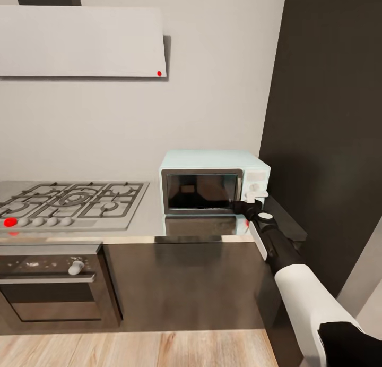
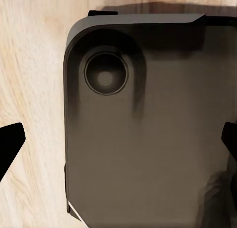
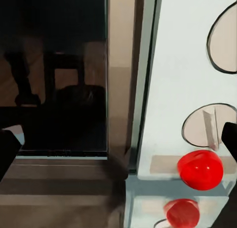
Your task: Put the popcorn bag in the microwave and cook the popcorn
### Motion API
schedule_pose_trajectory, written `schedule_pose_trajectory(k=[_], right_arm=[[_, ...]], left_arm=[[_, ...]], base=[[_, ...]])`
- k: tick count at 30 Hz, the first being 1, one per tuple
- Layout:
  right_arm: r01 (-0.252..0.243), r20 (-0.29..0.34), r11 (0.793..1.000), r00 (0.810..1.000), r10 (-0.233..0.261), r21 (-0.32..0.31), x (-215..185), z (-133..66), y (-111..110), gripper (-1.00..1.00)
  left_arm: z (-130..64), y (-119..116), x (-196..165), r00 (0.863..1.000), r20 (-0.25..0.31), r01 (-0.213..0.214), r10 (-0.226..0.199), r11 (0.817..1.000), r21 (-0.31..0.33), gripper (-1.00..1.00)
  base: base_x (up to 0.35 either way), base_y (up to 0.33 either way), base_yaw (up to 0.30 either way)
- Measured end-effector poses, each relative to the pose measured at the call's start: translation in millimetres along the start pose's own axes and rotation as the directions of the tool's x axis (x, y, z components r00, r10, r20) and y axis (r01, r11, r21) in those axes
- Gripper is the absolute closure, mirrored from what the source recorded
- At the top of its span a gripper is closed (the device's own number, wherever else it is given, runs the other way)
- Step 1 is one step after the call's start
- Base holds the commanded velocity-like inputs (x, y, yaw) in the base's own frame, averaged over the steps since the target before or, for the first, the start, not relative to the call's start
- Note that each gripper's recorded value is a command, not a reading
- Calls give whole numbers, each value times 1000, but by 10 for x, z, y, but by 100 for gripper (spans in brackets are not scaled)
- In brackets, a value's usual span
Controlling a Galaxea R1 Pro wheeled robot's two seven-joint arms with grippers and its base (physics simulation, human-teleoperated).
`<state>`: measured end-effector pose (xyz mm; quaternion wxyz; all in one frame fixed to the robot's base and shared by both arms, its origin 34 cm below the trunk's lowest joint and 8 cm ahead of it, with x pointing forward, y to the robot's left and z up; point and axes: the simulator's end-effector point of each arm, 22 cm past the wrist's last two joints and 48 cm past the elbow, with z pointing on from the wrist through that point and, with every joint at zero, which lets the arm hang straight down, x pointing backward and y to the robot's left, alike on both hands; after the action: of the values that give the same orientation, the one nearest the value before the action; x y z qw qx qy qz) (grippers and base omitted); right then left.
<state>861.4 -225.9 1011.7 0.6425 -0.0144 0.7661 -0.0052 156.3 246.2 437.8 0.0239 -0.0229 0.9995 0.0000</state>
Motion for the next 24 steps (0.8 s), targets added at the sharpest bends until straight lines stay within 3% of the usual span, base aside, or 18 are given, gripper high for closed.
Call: schedule_pose_trajectory(k=[10, 24], right_arm=[[-2, 0, 999, 1000, 2, 32, -1, -2, -80, -100], [-4, -6, 1000, 1000, 4, 14, 26, 4, 1, -100]], left_arm=[[0, 7, 0, 1000, 0, 0, 0, 1000, -1, -100], [0, 0, 0, 1000, 0, 0, 0, 1000, 0, -100]], base=[[82, 0, 0], [19, 0, 0]])
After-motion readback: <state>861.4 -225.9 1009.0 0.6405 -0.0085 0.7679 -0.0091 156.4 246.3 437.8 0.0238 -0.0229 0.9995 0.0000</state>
